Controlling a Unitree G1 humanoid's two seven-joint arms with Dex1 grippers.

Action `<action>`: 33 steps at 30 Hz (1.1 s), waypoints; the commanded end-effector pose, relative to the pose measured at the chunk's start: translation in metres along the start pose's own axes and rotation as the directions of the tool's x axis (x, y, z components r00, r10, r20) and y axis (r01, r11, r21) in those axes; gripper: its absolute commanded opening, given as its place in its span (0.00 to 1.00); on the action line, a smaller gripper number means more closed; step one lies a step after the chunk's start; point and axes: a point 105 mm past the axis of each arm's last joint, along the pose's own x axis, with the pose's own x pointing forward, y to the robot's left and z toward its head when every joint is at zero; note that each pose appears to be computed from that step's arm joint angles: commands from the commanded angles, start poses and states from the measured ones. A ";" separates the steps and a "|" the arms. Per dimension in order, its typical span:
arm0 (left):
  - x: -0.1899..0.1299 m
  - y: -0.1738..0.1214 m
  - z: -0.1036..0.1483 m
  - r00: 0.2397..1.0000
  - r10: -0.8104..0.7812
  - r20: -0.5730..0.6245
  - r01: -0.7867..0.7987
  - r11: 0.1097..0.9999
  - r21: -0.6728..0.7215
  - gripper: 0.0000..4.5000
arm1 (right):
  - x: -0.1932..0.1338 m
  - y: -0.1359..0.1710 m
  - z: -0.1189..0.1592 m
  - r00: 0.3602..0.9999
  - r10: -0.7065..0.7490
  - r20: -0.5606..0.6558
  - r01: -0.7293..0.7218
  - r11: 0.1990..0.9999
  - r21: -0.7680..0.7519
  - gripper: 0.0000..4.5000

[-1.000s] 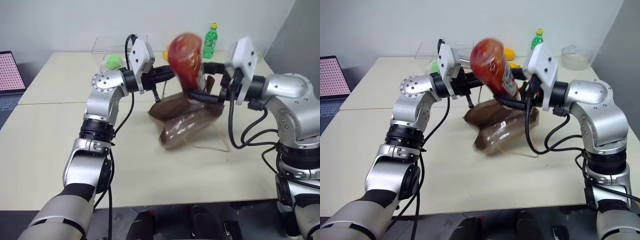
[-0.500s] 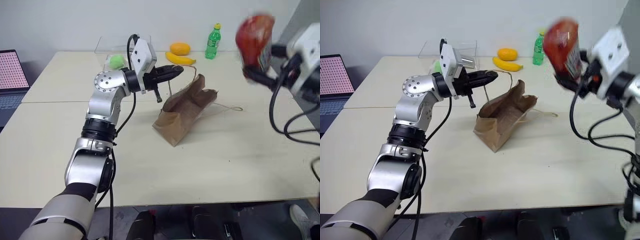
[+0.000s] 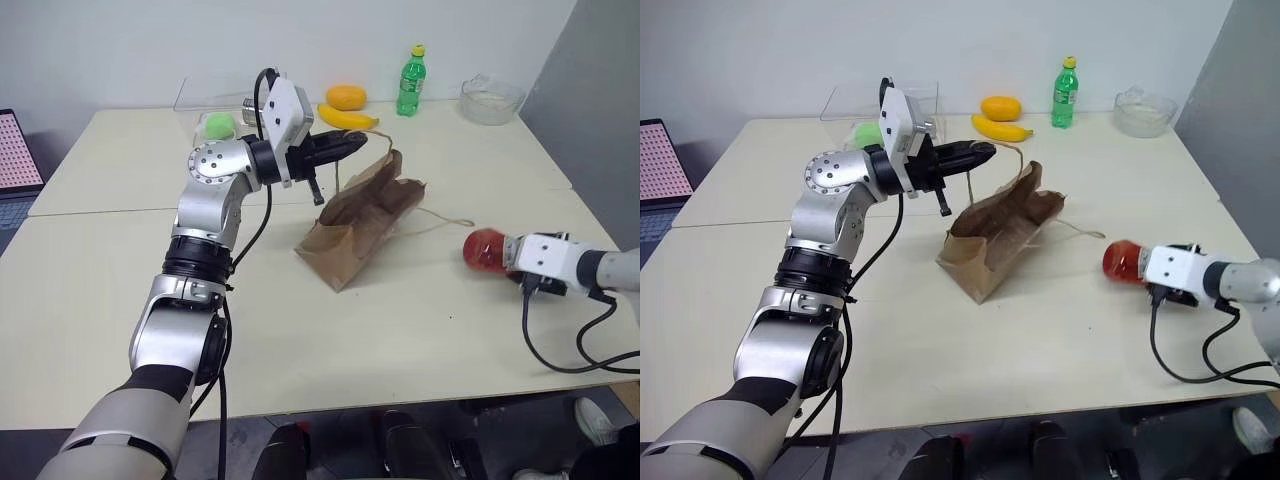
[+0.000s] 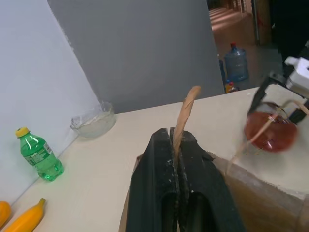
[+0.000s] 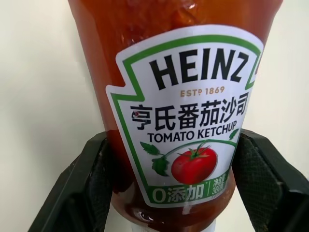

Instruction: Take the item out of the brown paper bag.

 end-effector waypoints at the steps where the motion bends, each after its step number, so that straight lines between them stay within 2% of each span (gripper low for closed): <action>1: 0.000 0.006 0.017 1.000 0.010 0.029 -0.011 0.998 0.054 0.00 | -0.002 -0.004 -0.003 0.999 0.006 -0.036 -0.009 0.996 -0.084 0.85; 3: 0.000 0.006 0.016 1.000 0.011 0.029 -0.012 0.998 0.054 0.00 | -0.003 -0.003 -0.002 0.999 0.022 -0.039 -0.026 0.994 -0.106 0.99; 9: -0.003 0.004 0.014 1.000 0.014 0.023 -0.015 0.999 0.049 0.00 | -0.024 -0.010 0.026 0.999 0.006 0.048 -0.003 0.997 -0.078 0.99; 12: -0.007 0.006 0.011 1.000 0.029 0.008 -0.029 0.999 0.046 0.00 | -0.043 -0.014 0.054 0.981 -0.060 0.185 0.049 0.997 0.058 0.99; 14: -0.011 0.011 0.008 0.999 0.049 -0.010 -0.049 0.998 0.046 0.00 | -0.057 -0.013 0.082 0.934 -0.126 0.336 0.053 0.974 0.218 0.99; 16: -0.017 0.016 0.005 0.997 0.078 -0.031 -0.076 0.996 0.041 0.00 | -0.068 -0.003 0.110 0.867 -0.175 0.466 -0.003 0.935 0.355 0.99; 21: -0.033 0.020 -0.014 0.987 0.074 -0.143 -0.074 0.997 0.006 0.00 | -0.068 0.028 0.162 0.753 -0.269 0.601 -0.108 0.850 0.516 0.99; 25: -0.044 0.022 -0.021 0.975 0.086 -0.206 -0.090 0.996 -0.009 0.19 | -0.061 0.033 0.185 0.721 -0.311 0.619 -0.126 0.820 0.559 1.00; 33: -0.067 0.027 -0.022 0.956 0.180 -0.233 -0.201 0.977 -0.069 0.76 | -0.056 0.022 0.187 0.706 -0.350 0.616 -0.089 0.818 0.568 1.00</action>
